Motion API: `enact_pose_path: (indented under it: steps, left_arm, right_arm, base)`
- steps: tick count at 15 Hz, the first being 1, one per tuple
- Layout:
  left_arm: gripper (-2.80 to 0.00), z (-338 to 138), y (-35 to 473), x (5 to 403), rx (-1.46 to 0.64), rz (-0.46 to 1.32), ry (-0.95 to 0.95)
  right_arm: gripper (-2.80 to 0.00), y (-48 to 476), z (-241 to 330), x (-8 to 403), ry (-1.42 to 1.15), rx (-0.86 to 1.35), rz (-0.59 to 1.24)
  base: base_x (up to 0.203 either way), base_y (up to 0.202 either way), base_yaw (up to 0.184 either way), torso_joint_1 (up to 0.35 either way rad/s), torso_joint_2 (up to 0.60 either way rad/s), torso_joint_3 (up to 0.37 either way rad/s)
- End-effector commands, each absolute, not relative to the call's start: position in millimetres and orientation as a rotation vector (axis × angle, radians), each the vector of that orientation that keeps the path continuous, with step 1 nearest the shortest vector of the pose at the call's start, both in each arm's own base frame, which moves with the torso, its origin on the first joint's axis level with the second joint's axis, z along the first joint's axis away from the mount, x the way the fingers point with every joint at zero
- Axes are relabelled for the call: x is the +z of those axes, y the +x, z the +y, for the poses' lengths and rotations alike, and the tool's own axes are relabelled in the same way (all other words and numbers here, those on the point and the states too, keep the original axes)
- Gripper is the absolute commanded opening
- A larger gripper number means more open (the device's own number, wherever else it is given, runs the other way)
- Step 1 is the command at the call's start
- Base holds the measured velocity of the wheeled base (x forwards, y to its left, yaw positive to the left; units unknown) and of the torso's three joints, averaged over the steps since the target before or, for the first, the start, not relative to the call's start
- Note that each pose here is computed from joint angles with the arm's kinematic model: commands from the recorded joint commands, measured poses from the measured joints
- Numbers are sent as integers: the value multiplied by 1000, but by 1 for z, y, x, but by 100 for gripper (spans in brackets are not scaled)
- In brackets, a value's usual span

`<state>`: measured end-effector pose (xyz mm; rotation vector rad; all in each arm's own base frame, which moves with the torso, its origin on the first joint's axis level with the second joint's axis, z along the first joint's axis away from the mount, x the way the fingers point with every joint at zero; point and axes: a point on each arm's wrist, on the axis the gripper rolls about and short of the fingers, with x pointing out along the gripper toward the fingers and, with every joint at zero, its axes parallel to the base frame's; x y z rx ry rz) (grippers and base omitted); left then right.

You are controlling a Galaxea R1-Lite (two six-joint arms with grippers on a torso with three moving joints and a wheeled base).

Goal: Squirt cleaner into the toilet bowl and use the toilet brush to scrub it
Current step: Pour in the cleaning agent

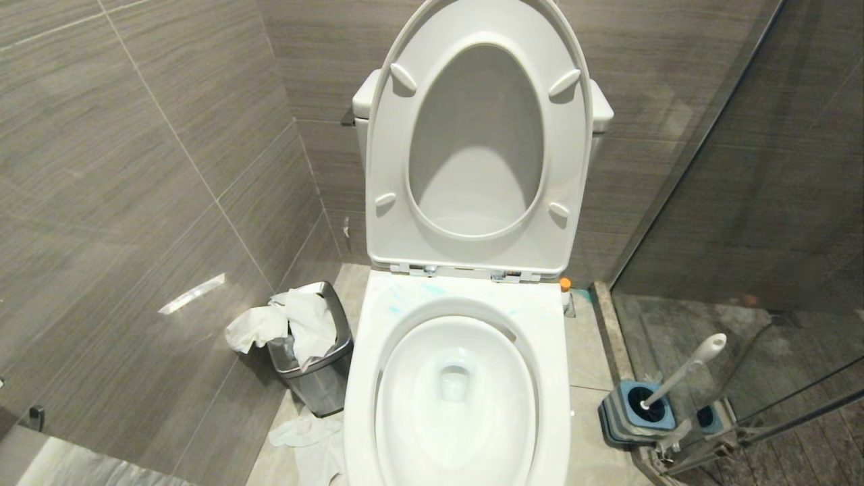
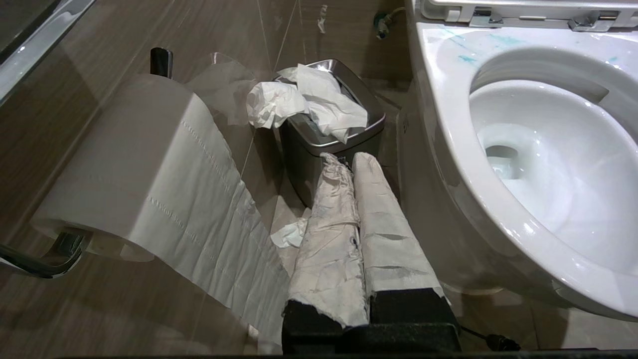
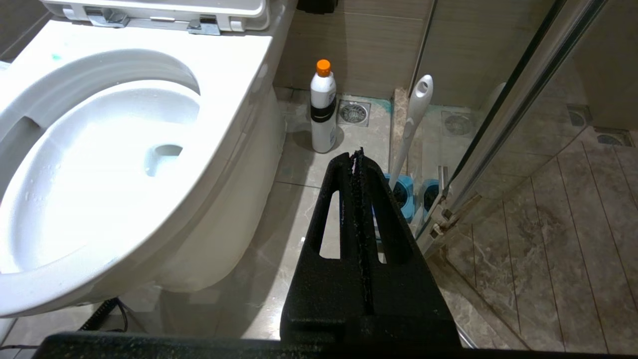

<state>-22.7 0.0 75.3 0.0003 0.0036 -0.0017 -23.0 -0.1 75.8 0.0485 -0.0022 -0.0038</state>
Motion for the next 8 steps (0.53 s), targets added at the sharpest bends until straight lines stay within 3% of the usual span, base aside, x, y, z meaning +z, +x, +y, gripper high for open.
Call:
enact_pose_path:
  steps: [1,8]
  left_arm:
    - [-280,0,-23,75,-2,5,2]
    - [-280,0,-23,75,-2,6,8]
  right_arm:
    - [-280,-23,0,76,49,-4,-2]
    - [-280,-23,0,76,48,-3,-1]
  base:
    - [0,0,0,0,0,0]
    - [0,0,0,0,0,0]
